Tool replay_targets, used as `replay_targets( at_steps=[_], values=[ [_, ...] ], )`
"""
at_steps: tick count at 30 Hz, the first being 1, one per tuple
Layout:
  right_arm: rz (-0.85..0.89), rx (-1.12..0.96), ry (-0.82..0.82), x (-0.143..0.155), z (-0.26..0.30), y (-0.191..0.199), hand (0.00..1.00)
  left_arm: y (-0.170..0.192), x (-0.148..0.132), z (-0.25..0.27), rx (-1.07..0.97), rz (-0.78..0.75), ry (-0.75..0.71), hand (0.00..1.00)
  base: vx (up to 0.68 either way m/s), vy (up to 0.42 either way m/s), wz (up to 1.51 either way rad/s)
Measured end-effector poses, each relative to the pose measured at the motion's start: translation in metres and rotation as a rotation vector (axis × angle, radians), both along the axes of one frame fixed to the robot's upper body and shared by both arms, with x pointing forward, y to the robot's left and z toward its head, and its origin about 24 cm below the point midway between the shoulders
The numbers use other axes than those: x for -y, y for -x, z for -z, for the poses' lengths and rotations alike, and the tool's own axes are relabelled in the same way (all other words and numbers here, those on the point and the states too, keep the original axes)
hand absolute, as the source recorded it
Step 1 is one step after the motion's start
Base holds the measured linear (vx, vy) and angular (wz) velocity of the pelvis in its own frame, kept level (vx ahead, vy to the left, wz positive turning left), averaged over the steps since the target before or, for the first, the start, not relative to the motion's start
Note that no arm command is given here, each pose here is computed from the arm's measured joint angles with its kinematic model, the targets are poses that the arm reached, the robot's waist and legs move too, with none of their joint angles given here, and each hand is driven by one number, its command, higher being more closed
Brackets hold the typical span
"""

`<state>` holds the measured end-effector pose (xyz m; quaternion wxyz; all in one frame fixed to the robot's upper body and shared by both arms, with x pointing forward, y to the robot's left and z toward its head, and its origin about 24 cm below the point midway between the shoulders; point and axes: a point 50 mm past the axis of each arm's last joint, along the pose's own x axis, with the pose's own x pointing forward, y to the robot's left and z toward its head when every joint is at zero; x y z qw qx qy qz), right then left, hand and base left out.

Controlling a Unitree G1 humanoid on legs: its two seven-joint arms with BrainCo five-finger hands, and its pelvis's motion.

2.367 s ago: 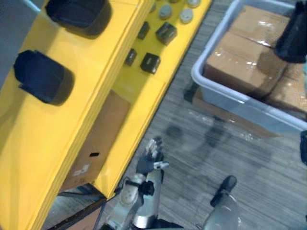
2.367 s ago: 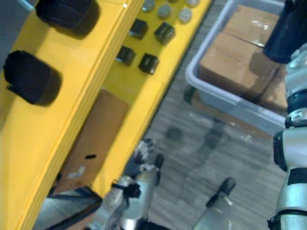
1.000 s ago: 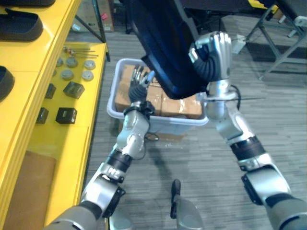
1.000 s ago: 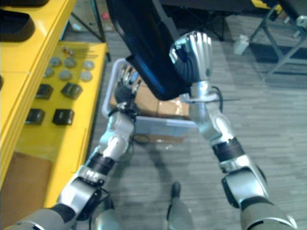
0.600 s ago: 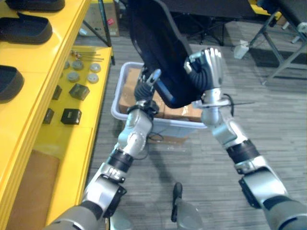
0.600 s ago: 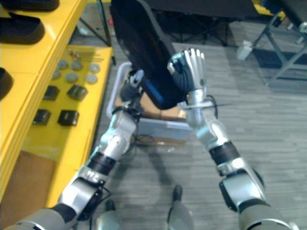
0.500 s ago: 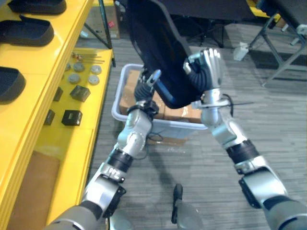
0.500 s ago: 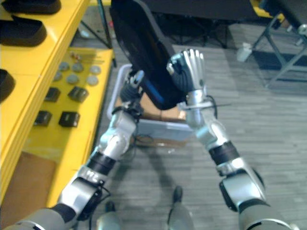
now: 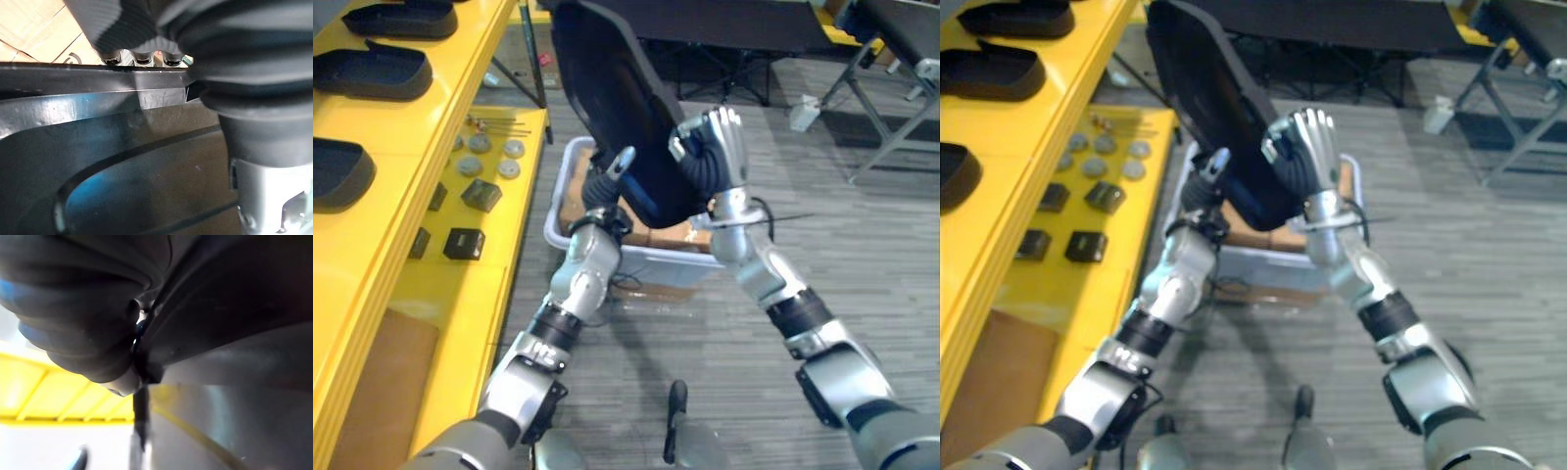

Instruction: Walk over and take plastic housings, then place them on the shelf

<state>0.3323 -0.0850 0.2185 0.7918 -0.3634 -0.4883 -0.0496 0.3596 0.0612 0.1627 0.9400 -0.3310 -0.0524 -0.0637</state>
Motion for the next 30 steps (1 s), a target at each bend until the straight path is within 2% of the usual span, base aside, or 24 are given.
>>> replay_targets(
  at_steps=[1, 2, 5, 13, 20, 21, 30],
  values=[
    [-0.012, 0.000, -0.007, -0.002, -0.001, 0.001, 1.00, 0.000, 0.000, 0.001, -0.005, 0.002, -0.005, 0.00, 0.00, 0.000, 0.00],
    [-0.026, -0.005, -0.016, -0.004, -0.001, 0.002, 1.00, 0.000, 0.001, 0.003, -0.016, 0.005, -0.011, 1.00, 0.00, 0.000, 0.00],
    [-0.087, 0.018, -0.011, -0.013, -0.003, 0.010, 1.00, -0.001, 0.000, 0.007, -0.036, 0.003, -0.022, 1.00, -0.02, 0.018, 0.00],
    [-0.104, -0.037, -0.066, -0.010, 0.005, 0.010, 1.00, -0.002, -0.001, 0.007, -0.033, -0.006, -0.011, 1.00, -0.02, 0.017, 0.00],
    [-0.145, -0.048, -0.089, -0.013, 0.006, 0.019, 1.00, -0.003, -0.004, 0.010, -0.002, 0.012, 0.085, 1.00, -0.01, 0.016, -0.02],
    [-0.149, -0.045, -0.094, -0.013, 0.005, 0.019, 0.00, -0.003, -0.005, 0.009, 0.012, 0.012, 0.090, 1.00, -0.02, 0.034, 0.00],
    [-0.256, -0.083, -0.212, -0.020, 0.003, 0.027, 0.00, 0.002, -0.005, 0.010, 0.074, -0.009, 0.126, 1.00, -0.01, 0.009, -0.01]
  ],
)
